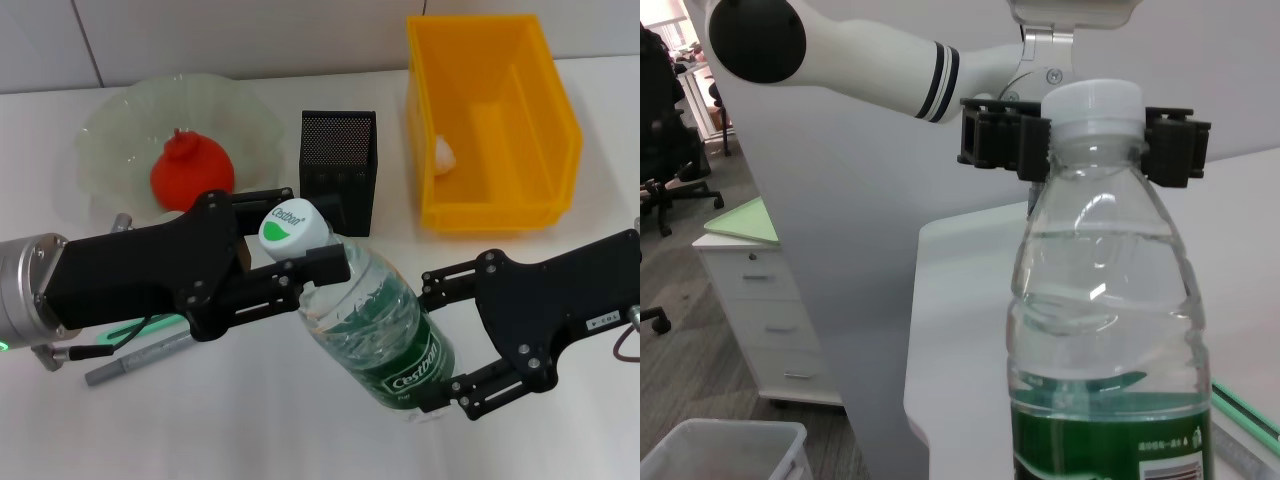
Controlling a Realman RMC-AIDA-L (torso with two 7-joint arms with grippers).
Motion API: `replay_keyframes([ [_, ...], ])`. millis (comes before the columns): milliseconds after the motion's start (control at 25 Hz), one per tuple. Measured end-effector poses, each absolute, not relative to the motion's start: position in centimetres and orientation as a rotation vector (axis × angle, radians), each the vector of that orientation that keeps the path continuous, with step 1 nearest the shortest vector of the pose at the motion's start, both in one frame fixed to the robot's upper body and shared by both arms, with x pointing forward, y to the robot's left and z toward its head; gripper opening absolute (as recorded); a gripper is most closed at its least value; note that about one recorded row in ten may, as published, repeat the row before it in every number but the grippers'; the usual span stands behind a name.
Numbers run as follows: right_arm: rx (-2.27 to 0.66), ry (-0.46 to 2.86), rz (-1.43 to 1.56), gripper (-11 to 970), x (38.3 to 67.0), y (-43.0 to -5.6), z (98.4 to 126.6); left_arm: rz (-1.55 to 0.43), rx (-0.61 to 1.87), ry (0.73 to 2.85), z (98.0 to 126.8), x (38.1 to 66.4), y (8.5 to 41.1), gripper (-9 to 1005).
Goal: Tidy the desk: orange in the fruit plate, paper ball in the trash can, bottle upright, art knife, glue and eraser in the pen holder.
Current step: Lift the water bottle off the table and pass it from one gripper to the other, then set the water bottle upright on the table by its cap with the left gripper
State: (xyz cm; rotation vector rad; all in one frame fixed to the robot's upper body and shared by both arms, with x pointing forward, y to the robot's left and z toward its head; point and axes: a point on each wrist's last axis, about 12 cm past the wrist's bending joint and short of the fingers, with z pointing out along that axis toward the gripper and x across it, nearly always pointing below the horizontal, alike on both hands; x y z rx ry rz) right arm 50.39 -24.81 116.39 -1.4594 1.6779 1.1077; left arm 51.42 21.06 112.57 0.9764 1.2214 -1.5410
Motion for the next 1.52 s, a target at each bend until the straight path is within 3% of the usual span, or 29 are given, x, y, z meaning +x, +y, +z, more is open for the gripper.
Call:
replay_keyframes([
  [1000,-1.438,1.655,1.105,783,50.0,-25.4,116.4,-1.528,0.985,1.243,112.6,51.2,22.1,445],
  [1400,-1.327,1.63,1.096,783,48.5,-27.7,114.6,-1.396,0.927,1.25,112.9,51.3,25.1,445],
  [1520,-1.268,1.587,1.109,783,48.1,-28.3,113.4,-1.247,0.864,1.25,112.4,51.0,27.0,445],
])
